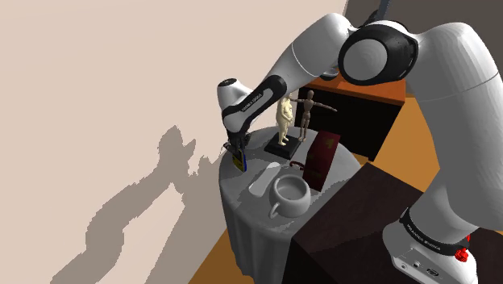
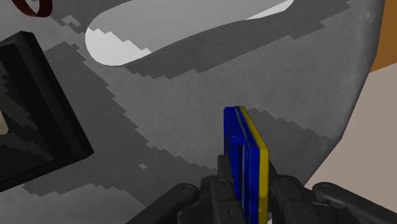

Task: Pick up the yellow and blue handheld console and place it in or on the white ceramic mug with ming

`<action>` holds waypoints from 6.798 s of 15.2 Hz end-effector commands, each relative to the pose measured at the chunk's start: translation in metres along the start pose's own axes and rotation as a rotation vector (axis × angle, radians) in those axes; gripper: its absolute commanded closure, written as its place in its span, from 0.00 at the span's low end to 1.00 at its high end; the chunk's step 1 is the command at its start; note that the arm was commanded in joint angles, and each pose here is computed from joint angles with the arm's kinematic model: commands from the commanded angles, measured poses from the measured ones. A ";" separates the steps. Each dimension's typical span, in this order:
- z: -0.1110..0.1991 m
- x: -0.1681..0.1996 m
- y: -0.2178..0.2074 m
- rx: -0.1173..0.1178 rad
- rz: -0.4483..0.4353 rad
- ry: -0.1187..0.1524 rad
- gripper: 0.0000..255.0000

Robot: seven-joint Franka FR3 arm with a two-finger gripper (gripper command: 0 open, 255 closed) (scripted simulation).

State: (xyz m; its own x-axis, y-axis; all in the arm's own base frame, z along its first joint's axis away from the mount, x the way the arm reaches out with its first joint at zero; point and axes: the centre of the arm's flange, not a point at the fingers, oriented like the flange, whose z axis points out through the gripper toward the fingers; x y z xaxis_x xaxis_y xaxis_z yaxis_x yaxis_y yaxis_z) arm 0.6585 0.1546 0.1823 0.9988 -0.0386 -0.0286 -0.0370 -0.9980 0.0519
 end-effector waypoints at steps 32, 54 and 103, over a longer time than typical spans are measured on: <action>-0.132 -0.004 0.007 0.000 0.000 0.000 1.00; -0.189 -0.188 0.023 0.000 0.000 0.000 1.00; -0.140 -0.297 0.026 0.000 0.000 0.000 0.00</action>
State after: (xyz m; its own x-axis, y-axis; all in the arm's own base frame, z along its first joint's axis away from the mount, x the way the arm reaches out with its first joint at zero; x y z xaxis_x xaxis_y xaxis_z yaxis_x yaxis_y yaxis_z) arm 0.3641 0.1471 0.3300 0.9989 -0.0388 -0.0277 -0.0374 -0.9980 0.0517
